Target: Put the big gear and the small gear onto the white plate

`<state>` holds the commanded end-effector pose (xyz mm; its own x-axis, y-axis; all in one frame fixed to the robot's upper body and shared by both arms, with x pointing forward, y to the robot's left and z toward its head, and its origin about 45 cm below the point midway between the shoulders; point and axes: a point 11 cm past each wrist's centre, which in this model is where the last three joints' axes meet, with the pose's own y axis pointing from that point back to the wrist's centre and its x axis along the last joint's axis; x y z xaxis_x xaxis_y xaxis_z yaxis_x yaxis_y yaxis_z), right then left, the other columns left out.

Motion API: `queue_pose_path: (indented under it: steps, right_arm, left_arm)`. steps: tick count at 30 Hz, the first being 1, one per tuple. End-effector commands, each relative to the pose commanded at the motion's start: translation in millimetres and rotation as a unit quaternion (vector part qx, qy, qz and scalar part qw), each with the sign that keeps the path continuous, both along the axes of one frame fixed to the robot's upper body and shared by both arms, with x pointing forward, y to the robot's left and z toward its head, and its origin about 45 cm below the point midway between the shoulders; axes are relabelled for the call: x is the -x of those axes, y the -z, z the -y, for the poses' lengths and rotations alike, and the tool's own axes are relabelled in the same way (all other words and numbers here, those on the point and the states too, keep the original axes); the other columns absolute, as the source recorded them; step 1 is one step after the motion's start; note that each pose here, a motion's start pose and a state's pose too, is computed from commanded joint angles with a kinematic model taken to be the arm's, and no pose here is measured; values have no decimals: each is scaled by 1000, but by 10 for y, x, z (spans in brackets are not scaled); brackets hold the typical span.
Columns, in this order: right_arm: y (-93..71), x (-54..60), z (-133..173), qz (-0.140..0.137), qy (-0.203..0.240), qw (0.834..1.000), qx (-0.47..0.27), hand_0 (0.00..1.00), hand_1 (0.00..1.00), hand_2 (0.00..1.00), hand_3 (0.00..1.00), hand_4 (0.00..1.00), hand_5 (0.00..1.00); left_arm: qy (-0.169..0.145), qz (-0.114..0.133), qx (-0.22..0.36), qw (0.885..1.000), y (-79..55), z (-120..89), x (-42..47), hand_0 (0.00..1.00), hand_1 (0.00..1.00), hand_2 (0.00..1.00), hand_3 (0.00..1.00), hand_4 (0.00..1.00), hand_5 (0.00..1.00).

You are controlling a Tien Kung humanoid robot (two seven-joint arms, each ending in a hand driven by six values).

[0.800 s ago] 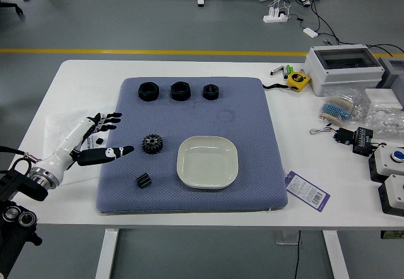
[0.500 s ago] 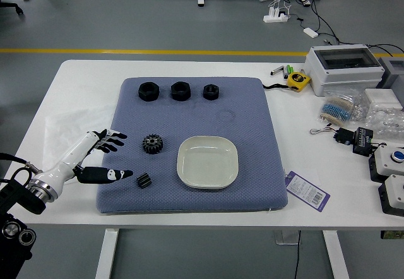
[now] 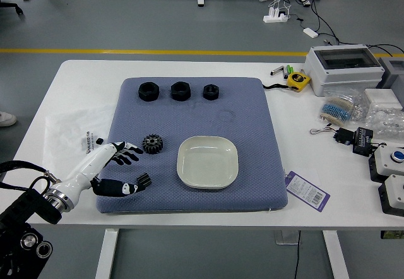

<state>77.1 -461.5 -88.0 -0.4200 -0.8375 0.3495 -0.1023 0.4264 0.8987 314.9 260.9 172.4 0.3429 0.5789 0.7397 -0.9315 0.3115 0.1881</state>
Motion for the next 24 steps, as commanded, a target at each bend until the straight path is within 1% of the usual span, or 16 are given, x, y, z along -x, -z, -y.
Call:
queue_pose_path:
  steps: [1,6,12,13,18,19,24]
  right_arm:
    - [-1,-3,1,0,0,1000,0,653,647,734,585,843,685]
    - [-6,-19,5,2,-1,1000,1,653,647,734,585,843,685]
    - [-11,-35,11,4,0,1000,2,653,647,734,584,842,685]
    - [-12,-38,12,4,0,1000,2,651,647,734,584,842,685]
    - [-17,-47,19,5,0,1000,3,651,647,734,584,842,685]
    - [-17,-48,19,5,0,1000,3,652,647,734,584,843,685]
    - [-19,-51,22,5,-1,1000,4,652,647,734,584,843,685]
  left_arm:
    - [1,0,-3,1000,10,19,-9,510,578,633,724,998,165]
    - [13,-7,-32,999,83,133,-75,510,578,633,724,998,165]
    - [29,-10,-69,997,119,225,-154,499,578,633,721,998,161]
    - [30,-11,-74,997,125,234,-163,469,567,618,701,994,151]
    - [37,-10,-89,995,161,266,-186,469,567,618,701,994,151]
    - [37,-10,-90,995,165,268,-188,387,467,532,610,899,112]
    - [37,-12,-101,994,212,258,-214,387,467,532,610,899,112]
